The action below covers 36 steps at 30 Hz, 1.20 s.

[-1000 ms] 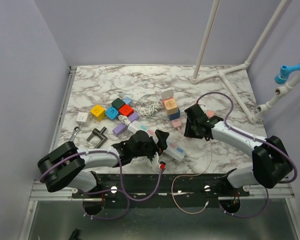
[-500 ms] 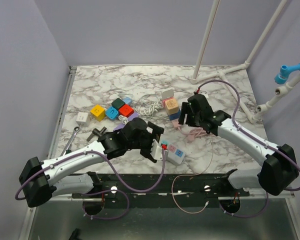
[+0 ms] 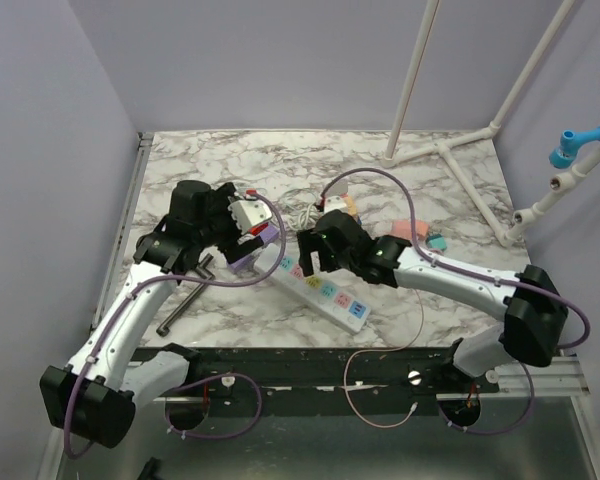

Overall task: Pull the plug off the socket
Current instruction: Place the socket at the center of the board, then remove the plug from the socket.

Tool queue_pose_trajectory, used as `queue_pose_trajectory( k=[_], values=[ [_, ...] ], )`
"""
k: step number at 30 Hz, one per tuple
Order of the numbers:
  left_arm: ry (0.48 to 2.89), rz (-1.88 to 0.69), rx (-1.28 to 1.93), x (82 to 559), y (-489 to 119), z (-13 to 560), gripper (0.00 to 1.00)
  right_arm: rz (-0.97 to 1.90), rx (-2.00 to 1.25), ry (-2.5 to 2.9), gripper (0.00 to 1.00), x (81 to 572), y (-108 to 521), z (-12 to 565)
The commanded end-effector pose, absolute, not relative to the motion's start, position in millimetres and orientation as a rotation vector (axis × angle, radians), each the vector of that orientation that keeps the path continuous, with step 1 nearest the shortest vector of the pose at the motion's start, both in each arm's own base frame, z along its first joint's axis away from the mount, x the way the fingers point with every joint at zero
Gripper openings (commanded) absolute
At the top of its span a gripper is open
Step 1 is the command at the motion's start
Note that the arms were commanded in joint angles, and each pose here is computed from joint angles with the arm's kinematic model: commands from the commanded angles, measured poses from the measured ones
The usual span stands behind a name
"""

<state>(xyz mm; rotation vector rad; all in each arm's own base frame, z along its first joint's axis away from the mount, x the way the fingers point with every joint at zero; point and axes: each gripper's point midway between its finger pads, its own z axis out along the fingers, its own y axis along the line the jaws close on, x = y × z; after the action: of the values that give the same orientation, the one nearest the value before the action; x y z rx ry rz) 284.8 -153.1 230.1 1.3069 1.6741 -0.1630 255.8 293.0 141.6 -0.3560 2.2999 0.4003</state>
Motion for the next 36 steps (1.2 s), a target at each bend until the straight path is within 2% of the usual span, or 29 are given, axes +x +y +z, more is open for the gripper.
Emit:
queue_pose_trajectory(
  k=[1,7,14,22,27,31,36],
  values=[
    [1.902,-0.170,1.199,277.8,-113.7,181.8,0.99,0.470,-0.525,2.178,0.94,264.7,351.5,152.8],
    [1.980,-0.139,1.118,282.6,-91.8,147.7,0.98,0.446,-0.637,2.146,0.94,287.8,391.2,138.5],
    [2.101,-0.136,0.968,307.5,-69.5,131.0,0.76,0.418,-0.724,2.130,0.94,295.3,405.3,106.1],
    [2.145,-0.256,0.990,306.0,-82.9,100.6,0.72,0.444,-0.698,2.197,0.84,274.4,386.2,81.0],
    [2.106,-0.244,1.063,305.6,-89.1,84.9,0.58,0.417,-0.671,2.261,0.77,264.1,370.3,59.9],
    [2.075,-0.187,1.158,303.7,-94.9,70.7,0.52,0.384,-0.648,2.310,0.74,257.5,358.3,45.4],
    [2.033,-0.169,1.240,298.0,-107.1,65.7,0.40,0.353,-0.614,2.349,0.69,249.4,342.5,35.0]
  ],
)
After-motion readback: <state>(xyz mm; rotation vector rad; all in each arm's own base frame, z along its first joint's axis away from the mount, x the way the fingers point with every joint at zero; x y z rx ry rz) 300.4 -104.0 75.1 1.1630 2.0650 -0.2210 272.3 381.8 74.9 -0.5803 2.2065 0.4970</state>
